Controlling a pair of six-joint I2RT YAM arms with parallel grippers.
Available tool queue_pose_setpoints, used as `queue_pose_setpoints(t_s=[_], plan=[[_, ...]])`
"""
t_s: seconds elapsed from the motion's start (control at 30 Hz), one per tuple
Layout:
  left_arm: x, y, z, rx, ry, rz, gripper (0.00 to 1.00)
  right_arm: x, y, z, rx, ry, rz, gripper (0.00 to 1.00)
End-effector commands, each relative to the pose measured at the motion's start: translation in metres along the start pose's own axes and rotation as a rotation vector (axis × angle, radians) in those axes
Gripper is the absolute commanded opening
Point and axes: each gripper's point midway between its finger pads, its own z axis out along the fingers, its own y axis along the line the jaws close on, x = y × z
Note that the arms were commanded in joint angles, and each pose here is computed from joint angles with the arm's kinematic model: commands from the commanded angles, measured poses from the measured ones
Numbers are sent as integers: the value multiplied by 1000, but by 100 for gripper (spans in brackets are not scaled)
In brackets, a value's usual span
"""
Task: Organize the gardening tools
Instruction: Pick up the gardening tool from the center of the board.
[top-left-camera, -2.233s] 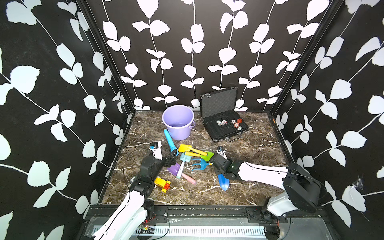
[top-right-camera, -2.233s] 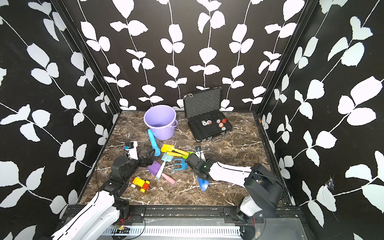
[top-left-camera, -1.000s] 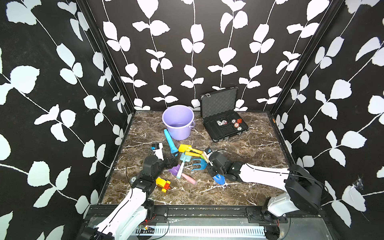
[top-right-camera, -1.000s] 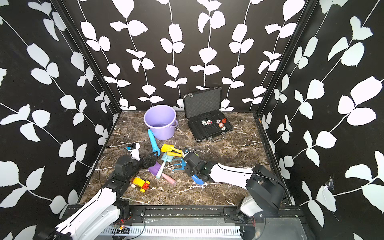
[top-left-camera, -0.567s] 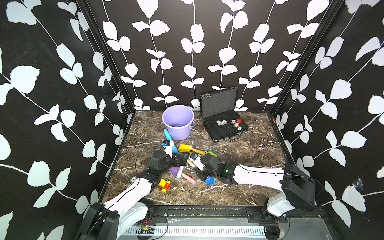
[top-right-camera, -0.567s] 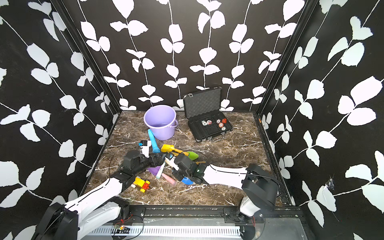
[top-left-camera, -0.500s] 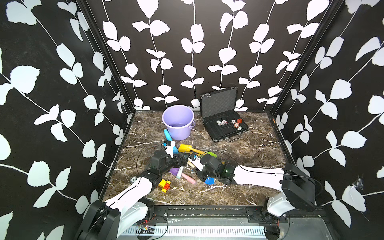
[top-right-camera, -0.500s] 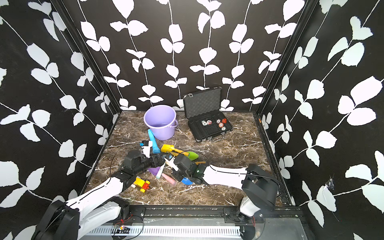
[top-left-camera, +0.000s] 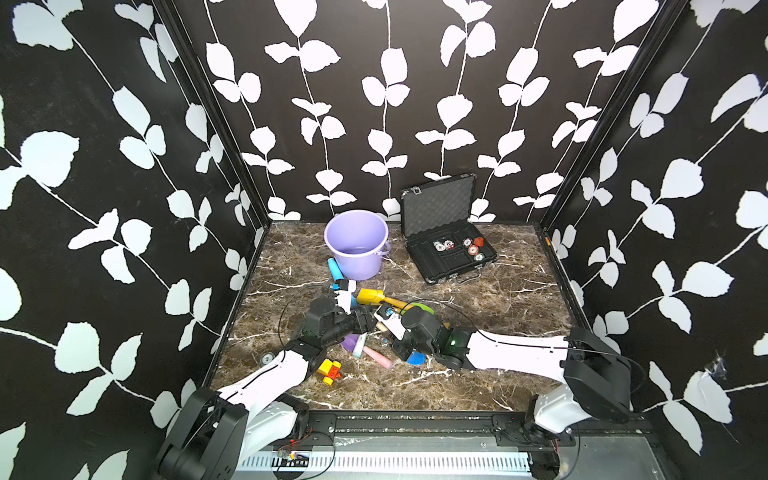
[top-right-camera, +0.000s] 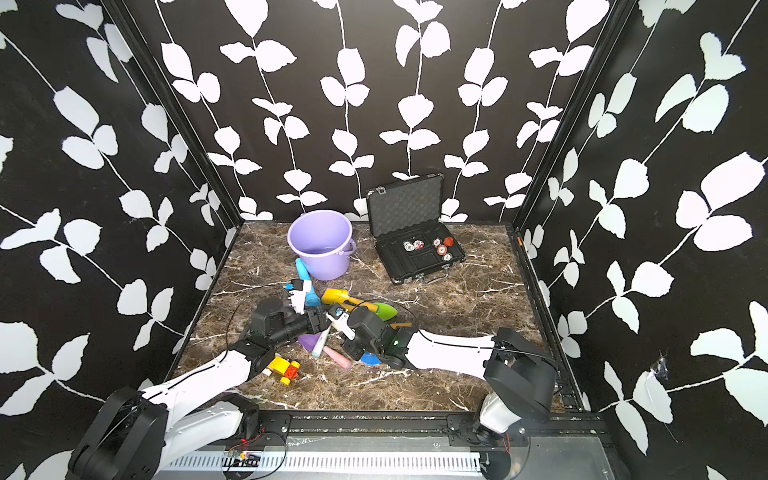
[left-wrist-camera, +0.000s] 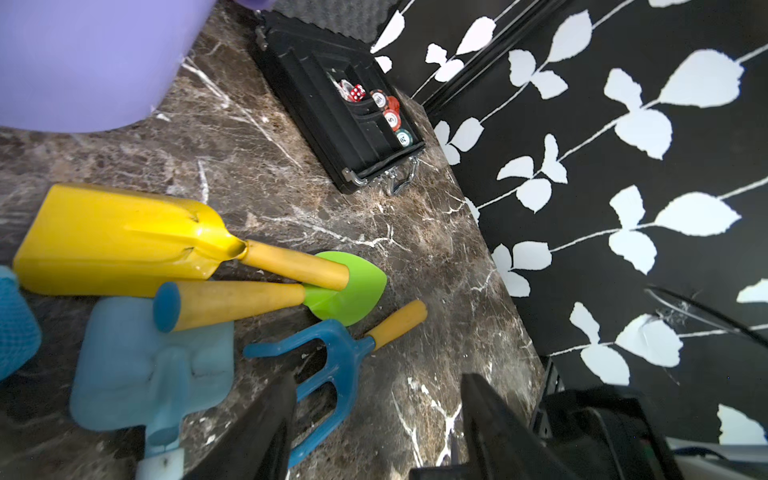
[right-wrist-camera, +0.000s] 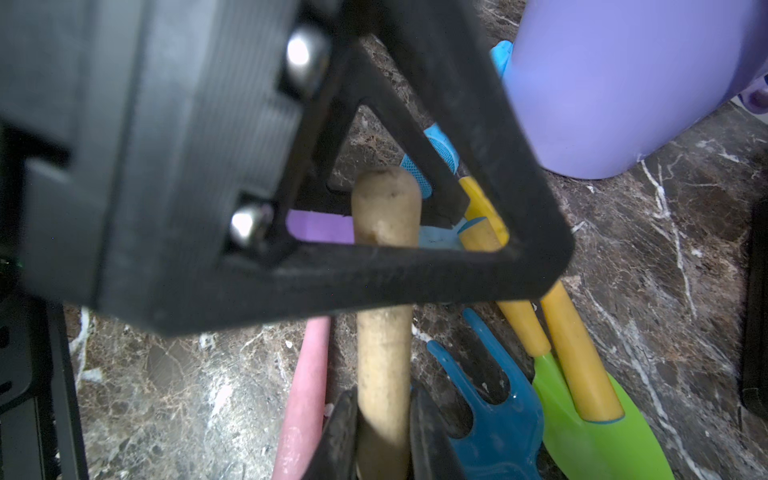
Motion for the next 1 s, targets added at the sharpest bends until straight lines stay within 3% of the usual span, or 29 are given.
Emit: queue_pose_setpoints(t_s=[0.0, 0.1, 0.27, 0.37, 0.4, 0.47, 0.57, 0.63, 0.77, 0.97], plan=[[-1, -11, -1, 62, -17, 6, 51, -33, -1, -7, 24, -102, -9, 0], [-2, -12, -3, 65, -26, 2, 33, -36, -3, -7, 33, -108, -7, 0], [-3, -12, -6, 55, -40, -3, 21, -38, -7, -8, 63, -113, -3, 0], [-6, -10, -8, 46, -64, -12, 2, -40, -10, -10, 77, -121, 4, 0], [-7, -10, -9, 43, -74, -17, 0, -41, -10, -10, 80, -123, 9, 0], [-10, -9, -11, 41, -101, -26, 0, -43, -11, -11, 81, -129, 26, 11], [-19, -10, -15, 44, -157, -40, 0, -46, -15, -16, 99, -149, 87, 46], [-26, -13, -18, 57, -203, -46, 0, -47, -18, -22, 108, -167, 144, 58], [-42, -17, -30, 80, -317, -66, 0, -45, -24, -41, 113, -215, 281, 66], [-63, -26, -52, 113, -465, -88, 0, -37, -43, -72, 6, -387, 573, 73]])
